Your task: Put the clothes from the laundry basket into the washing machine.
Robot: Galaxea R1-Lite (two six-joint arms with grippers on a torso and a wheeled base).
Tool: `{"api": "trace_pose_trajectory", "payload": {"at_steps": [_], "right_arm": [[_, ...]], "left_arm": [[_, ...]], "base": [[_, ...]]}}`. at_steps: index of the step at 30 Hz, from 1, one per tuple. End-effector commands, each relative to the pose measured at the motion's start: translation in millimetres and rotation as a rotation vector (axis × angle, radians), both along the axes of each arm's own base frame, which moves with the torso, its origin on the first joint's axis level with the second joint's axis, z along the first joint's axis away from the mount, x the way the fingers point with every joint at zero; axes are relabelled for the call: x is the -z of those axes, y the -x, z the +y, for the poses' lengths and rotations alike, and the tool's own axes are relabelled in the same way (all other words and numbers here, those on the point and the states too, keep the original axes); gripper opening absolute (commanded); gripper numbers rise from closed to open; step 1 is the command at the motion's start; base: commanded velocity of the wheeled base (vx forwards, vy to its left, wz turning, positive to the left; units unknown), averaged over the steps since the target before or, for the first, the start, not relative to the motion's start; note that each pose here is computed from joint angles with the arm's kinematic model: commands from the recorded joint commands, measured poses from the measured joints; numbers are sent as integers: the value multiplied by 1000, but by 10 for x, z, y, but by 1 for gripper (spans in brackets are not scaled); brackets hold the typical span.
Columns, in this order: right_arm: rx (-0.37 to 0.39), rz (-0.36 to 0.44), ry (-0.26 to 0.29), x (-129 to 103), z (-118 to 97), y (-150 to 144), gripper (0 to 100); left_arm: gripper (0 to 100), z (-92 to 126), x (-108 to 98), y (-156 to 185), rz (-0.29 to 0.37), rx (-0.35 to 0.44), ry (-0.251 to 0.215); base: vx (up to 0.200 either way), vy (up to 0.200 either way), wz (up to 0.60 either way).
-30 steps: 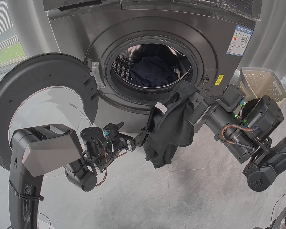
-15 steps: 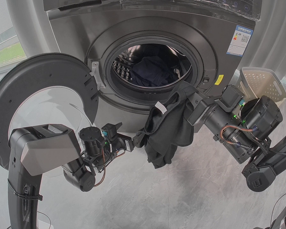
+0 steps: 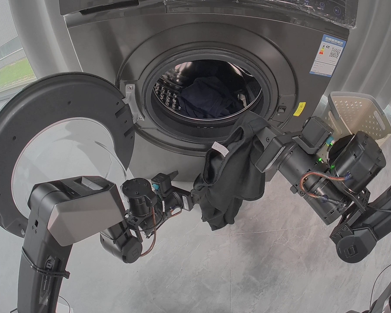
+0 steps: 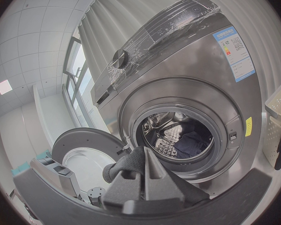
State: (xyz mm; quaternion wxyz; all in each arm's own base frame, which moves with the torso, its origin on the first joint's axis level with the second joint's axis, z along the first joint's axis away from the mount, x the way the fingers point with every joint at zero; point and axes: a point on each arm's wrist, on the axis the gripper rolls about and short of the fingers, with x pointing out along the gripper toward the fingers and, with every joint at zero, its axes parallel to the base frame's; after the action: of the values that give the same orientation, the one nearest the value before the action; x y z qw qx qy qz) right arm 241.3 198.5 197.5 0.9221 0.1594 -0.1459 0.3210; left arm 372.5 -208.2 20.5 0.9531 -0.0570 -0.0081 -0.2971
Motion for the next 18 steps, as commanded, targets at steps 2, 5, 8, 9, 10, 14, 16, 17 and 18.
{"api": "trace_pose_trajectory", "payload": {"at_steps": [2,5,8,9,10,14,16,17,18], "right_arm": [[-3,4,2,12,6,3,0],[-3,4,2,12,6,3,0],[-2,4,1,12,6,3,0],[-2,4,1,12,6,3,0],[-4,6,1,15,5,4,0],[-2,11,5,34,12,-5,0],[-2,12,6,39,14,-7,0],[-2,12,6,39,14,-7,0],[-3,13,5,39,14,-7,0]], "left_arm": [[100,-115,100,-82,-15,12,10],[100,-148,120,-144,-30,4,20],[100,-180,157,-199,-46,3,25],[100,-200,164,-207,-49,6,27],[100,-210,159,-211,-53,6,30],[100,-253,147,-202,-60,13,34],[100,-254,130,-204,-64,12,36],[0,-254,116,-204,-66,12,38],[0,-254,102,-204,-68,12,40]], "base": [[0,0,0],[0,0,0],[0,0,0],[0,0,0],[0,0,0],[0,0,0],[0,0,0],[0,0,0],[0,0,0]]}}
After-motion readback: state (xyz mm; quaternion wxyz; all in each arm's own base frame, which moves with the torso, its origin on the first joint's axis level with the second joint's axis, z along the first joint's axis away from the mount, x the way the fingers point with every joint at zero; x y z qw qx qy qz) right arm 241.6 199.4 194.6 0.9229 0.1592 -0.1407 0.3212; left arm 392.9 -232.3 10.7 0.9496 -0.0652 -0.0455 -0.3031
